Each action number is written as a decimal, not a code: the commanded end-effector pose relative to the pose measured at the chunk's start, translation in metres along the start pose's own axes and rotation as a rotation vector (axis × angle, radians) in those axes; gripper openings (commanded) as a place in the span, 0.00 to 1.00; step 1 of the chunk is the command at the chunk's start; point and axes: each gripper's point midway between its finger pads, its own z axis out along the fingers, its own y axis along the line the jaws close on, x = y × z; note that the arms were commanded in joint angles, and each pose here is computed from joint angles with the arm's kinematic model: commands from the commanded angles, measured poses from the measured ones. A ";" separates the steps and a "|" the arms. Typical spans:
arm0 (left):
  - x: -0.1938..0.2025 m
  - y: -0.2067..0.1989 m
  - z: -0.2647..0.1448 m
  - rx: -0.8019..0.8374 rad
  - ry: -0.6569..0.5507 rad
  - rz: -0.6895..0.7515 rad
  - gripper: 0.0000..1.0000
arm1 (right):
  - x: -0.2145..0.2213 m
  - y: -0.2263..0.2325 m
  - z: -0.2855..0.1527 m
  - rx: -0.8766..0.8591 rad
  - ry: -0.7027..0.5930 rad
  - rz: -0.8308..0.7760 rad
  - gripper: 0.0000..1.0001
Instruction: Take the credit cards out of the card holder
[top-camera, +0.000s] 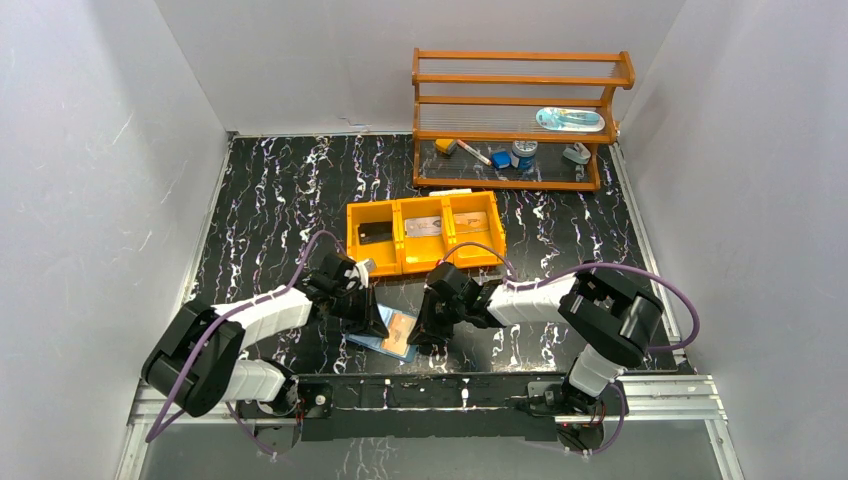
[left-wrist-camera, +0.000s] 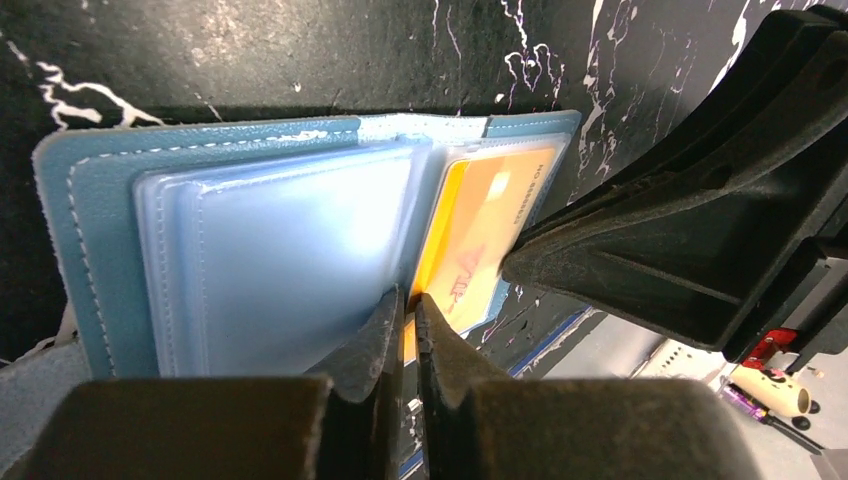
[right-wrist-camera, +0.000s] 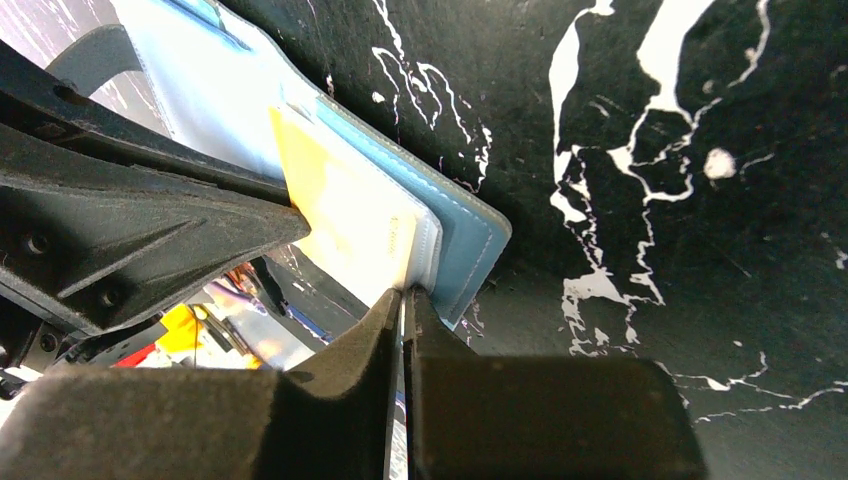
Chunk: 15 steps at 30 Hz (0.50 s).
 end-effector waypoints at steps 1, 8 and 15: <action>0.014 -0.041 0.003 0.140 0.096 0.083 0.00 | -0.002 -0.030 0.015 0.106 -0.028 -0.023 0.13; 0.001 -0.009 -0.004 -0.095 -0.002 0.043 0.00 | -0.010 -0.036 0.005 0.153 -0.076 -0.019 0.14; -0.009 0.012 -0.015 -0.236 -0.084 0.044 0.00 | -0.015 -0.032 -0.001 0.172 -0.094 -0.039 0.16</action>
